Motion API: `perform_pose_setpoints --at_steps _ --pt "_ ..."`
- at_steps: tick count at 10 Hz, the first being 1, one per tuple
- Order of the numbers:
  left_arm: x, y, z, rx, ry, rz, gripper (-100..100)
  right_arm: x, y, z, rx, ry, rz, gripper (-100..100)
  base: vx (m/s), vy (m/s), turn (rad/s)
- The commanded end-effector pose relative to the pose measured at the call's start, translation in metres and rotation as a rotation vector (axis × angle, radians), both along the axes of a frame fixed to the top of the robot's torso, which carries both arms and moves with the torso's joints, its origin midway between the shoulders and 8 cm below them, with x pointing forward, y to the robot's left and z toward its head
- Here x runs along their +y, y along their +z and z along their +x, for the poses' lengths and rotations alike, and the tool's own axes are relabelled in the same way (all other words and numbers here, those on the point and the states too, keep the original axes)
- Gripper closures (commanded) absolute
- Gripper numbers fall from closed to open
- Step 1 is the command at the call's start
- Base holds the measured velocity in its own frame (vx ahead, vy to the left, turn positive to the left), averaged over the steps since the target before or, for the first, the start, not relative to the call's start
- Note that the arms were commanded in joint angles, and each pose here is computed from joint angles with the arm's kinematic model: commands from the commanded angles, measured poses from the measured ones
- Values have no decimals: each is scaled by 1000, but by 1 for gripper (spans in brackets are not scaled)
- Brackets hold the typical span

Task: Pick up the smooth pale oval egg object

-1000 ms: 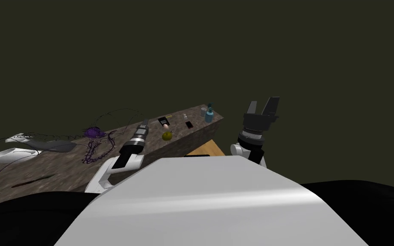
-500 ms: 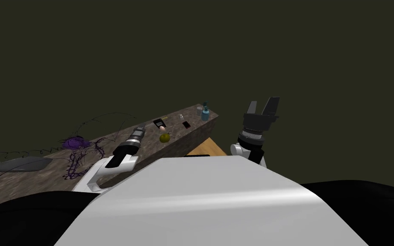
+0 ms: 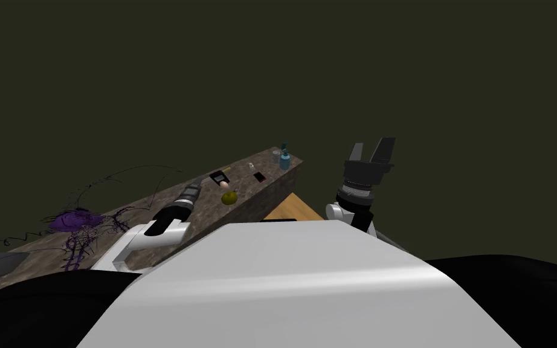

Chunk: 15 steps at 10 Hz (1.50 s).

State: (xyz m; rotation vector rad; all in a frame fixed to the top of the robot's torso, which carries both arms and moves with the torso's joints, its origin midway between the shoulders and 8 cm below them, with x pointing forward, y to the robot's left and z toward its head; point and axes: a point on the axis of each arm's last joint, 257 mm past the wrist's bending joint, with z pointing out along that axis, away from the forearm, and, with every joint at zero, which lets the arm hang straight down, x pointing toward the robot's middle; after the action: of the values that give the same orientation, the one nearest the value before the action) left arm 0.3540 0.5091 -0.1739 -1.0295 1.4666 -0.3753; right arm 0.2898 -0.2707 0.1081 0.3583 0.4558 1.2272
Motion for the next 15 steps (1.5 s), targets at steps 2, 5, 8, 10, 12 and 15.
perform_pose_setpoints --at_steps 2,5,8,10,12,15 --pt "18 -16 -11 69 51 -6 -100 0 0 0 0 0 0 0 -9 15 -163" --pt "39 -34 -24 147 108 -16 -100 0 0 0 0 0 0 0 -7 13 -223" --pt "57 -49 -37 219 161 -26 -100 0 0 0 0 0 0 0 -1 9 -203" --pt "65 -57 -44 253 185 -32 -100 0 0 0 0 0 0 0 4 8 -206" --pt "79 -70 -58 318 230 -43 -100 0 0 0 0 0 0 0 4 9 -189" --pt "94 -88 -78 405 286 -61 -100 0 0 0 0 0 0 0 7 21 -242"
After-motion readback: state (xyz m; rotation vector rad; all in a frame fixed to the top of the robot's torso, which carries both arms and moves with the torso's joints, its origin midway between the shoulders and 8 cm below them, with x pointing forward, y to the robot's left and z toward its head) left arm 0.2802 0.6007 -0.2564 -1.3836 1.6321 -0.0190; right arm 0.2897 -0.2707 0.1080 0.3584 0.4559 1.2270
